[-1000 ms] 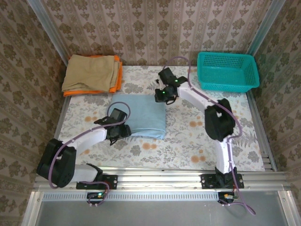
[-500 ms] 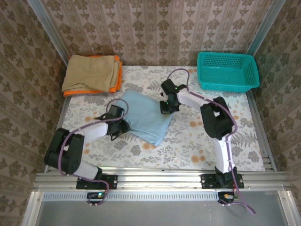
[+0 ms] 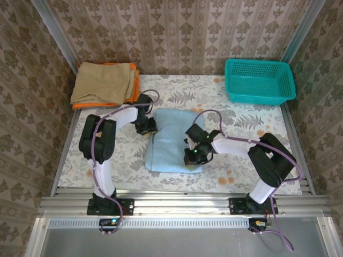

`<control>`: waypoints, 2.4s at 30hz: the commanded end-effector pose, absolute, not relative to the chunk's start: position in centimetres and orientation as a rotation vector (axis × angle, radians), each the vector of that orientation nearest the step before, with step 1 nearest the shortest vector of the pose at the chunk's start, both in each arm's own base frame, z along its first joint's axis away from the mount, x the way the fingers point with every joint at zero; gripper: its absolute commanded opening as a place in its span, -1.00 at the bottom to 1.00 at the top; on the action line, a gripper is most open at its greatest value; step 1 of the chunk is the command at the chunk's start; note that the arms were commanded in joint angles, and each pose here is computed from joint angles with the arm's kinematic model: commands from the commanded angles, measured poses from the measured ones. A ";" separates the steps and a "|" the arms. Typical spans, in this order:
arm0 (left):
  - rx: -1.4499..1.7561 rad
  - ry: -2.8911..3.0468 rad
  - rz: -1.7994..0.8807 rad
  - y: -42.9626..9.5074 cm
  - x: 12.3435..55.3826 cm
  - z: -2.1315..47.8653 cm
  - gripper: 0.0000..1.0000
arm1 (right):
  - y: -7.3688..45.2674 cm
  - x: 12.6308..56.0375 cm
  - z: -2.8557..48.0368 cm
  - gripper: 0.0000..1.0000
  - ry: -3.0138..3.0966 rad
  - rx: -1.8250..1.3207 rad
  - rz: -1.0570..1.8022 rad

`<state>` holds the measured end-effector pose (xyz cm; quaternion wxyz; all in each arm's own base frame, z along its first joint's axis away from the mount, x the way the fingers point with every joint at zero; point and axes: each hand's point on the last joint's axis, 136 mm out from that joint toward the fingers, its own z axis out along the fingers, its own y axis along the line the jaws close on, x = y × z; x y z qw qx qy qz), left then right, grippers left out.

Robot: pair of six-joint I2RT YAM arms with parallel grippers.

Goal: Fold and stack the trousers

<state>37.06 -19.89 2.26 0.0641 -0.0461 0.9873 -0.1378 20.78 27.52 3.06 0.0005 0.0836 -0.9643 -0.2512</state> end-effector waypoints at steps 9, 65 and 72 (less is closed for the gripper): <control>0.077 2.794 -0.405 -16.9 38.0 8.4 0.21 | 28.1 25.6 12.4 -0.80 -3.142 0.231 -0.982; -0.613 1.991 -0.683 -2.2 41.5 18.0 1.00 | 23.5 34.8 11.4 -0.57 -3.300 -0.003 -0.874; -0.763 1.708 -0.943 3.3 45.8 18.8 1.00 | 23.3 34.9 10.6 -0.46 -3.301 -0.005 -0.924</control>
